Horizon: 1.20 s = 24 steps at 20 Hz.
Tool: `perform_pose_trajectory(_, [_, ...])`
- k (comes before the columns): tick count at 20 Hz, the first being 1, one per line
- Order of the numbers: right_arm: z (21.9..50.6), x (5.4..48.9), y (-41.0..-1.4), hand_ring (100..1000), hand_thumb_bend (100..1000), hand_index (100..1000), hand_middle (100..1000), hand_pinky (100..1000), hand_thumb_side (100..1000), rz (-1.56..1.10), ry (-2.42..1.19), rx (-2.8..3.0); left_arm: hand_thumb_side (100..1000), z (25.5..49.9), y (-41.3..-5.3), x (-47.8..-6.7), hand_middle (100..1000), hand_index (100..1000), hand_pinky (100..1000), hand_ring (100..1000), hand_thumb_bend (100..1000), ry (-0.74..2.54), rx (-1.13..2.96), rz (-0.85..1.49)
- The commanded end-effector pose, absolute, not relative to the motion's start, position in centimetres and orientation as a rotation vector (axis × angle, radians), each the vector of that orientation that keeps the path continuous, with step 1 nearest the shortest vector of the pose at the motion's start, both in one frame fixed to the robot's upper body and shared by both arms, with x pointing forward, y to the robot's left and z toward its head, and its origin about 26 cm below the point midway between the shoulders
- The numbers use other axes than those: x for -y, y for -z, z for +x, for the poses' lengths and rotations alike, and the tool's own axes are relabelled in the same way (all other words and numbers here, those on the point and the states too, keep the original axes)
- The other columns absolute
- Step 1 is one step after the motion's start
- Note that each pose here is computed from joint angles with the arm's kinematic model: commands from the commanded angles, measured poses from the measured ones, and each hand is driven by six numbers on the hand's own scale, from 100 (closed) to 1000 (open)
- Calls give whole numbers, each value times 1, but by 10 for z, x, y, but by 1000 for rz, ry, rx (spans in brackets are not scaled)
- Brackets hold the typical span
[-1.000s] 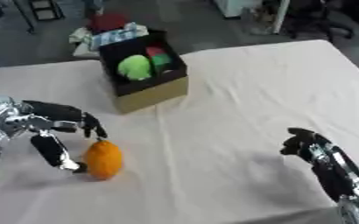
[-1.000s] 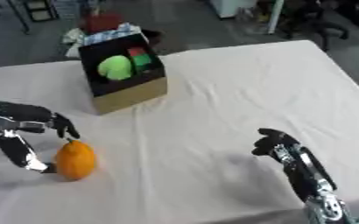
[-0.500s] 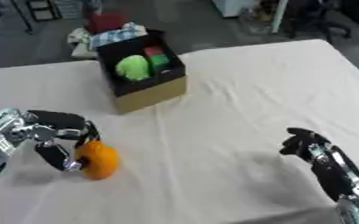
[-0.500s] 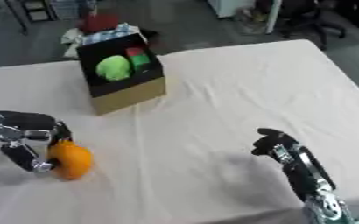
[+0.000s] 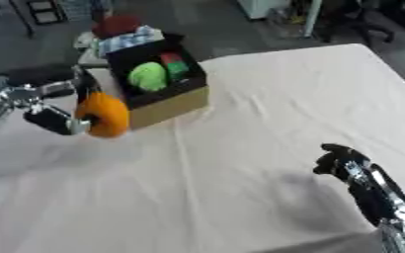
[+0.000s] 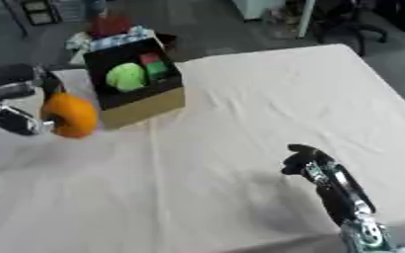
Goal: Pick up objects on the table and place them in the box.
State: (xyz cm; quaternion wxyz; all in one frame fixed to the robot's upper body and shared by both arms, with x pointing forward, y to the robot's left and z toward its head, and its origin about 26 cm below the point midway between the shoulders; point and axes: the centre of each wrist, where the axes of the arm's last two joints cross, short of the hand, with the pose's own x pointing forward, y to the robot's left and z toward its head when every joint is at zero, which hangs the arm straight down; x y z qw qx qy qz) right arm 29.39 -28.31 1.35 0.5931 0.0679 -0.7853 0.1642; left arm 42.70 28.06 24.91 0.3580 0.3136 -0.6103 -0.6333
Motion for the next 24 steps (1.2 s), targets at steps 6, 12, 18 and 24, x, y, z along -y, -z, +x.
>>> perform_pose_trajectory(6, [298, 280, -21, 598, 100, 800, 583, 695, 745, 171, -405, 1851, 138, 492, -216, -249, 539, 696, 710, 548, 100, 1384, 1504, 1040])
perform_pose_trajectory(12, [300, 276, -23, 598, 100, 800, 583, 696, 747, 190, -413, 1858, 444, 506, -187, -227, 703, 876, 778, 672, 308, 1271, 1502, 1146])
perform_pose_trajectory(18, [301, 277, -23, 597, 100, 800, 583, 696, 747, 185, -409, 1859, 835, 499, -209, -233, 919, 999, 907, 823, 633, 1044, 1654, 1289])
perform_pose_trajectory(24, [301, 279, -24, 596, 100, 800, 583, 696, 746, 173, -400, 1863, 588, 461, -261, -269, 743, 895, 828, 705, 236, 622, 1970, 1274])
